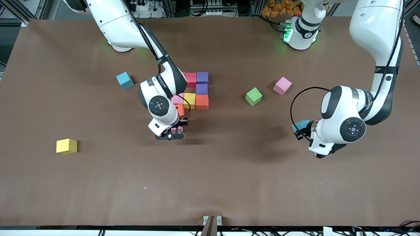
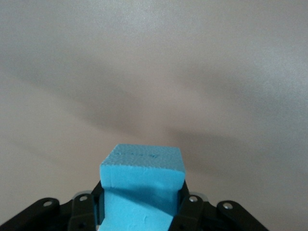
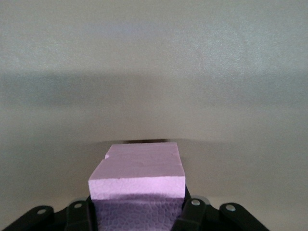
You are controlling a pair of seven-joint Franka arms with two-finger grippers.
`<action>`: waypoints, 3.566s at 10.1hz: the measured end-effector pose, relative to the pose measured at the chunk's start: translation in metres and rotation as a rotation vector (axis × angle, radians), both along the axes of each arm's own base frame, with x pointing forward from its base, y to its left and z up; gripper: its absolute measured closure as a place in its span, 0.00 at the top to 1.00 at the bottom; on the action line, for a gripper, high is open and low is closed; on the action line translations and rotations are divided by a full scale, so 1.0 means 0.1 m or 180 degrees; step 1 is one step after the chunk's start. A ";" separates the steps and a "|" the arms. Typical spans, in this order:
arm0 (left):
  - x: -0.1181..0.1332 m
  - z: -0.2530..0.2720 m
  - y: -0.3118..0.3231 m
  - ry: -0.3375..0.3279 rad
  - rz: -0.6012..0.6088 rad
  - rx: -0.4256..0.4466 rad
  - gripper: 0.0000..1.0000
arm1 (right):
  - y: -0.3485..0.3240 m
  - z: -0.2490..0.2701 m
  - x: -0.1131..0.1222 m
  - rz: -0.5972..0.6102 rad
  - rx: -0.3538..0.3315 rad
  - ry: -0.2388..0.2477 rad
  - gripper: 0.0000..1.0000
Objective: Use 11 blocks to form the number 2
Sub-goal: 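Lower the pink cube below the orange cubes and open the right gripper, then withdraw the right gripper while the left gripper carries cyan to the figure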
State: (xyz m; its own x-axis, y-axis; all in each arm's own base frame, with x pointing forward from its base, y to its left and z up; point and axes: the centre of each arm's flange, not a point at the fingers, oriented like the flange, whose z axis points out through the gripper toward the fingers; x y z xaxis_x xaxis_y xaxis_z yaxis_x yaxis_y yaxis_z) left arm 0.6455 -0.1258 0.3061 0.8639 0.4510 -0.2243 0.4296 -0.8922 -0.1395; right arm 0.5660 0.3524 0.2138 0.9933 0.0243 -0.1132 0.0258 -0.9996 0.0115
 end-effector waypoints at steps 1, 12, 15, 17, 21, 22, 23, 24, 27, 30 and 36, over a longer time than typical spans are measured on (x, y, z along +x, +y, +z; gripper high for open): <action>0.00 -0.01 0.00 -0.0001 0.0000 -0.0001 0.56 | 0.01 -0.01 -0.01 0.0006 0.0002 0.0004 0.58; 0.00 -0.04 -0.01 0.0002 -0.0001 -0.0005 0.56 | 0.07 -0.14 -0.09 0.0026 0.0018 0.0013 0.58; 0.00 -0.05 -0.01 0.0006 -0.0002 -0.0005 0.56 | 0.07 -0.15 -0.09 0.0022 0.0014 0.0019 0.64; -0.01 -0.06 -0.09 0.0006 0.0046 0.0018 0.56 | 0.06 -0.17 -0.10 0.0020 0.0008 0.0026 0.96; -0.15 -0.07 -0.62 -0.0005 0.0253 0.0139 0.56 | 0.12 0.05 -0.02 0.0026 0.0096 -0.0108 1.00; -0.20 -0.08 -0.78 -0.0007 0.0333 0.0177 0.56 | 0.14 0.23 0.02 0.0070 0.0153 -0.0185 1.00; -0.26 -0.11 -0.96 0.0001 0.0433 0.0227 0.56 | 0.13 0.45 0.05 0.0176 0.0204 -0.0241 1.00; -0.32 -0.16 -1.15 0.0011 0.0556 0.0263 0.56 | 0.06 0.70 0.09 0.0261 0.0235 -0.0266 1.00; -0.44 -0.25 -1.86 -0.0059 0.1019 0.0301 0.56 | -0.80 1.27 0.41 0.0612 0.0261 -0.0249 1.00; -0.52 -0.31 -2.60 -0.0371 0.1762 0.0148 0.56 | -1.84 1.34 0.67 0.0722 0.0237 -0.0224 1.00; -0.79 -0.50 -3.62 -0.0558 0.3152 -0.0198 0.56 | -3.65 2.97 0.18 0.0007 0.0380 -0.0716 1.00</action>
State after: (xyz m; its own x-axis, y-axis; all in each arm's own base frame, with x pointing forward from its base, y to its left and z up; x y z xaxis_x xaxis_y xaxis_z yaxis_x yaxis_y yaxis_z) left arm 0.5665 -0.4877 0.2561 0.1295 0.9756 -0.1775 0.9915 -0.1259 0.0315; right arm 0.5842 -0.0124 0.5112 0.9931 0.0264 0.1144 0.0381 -0.9942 -0.1008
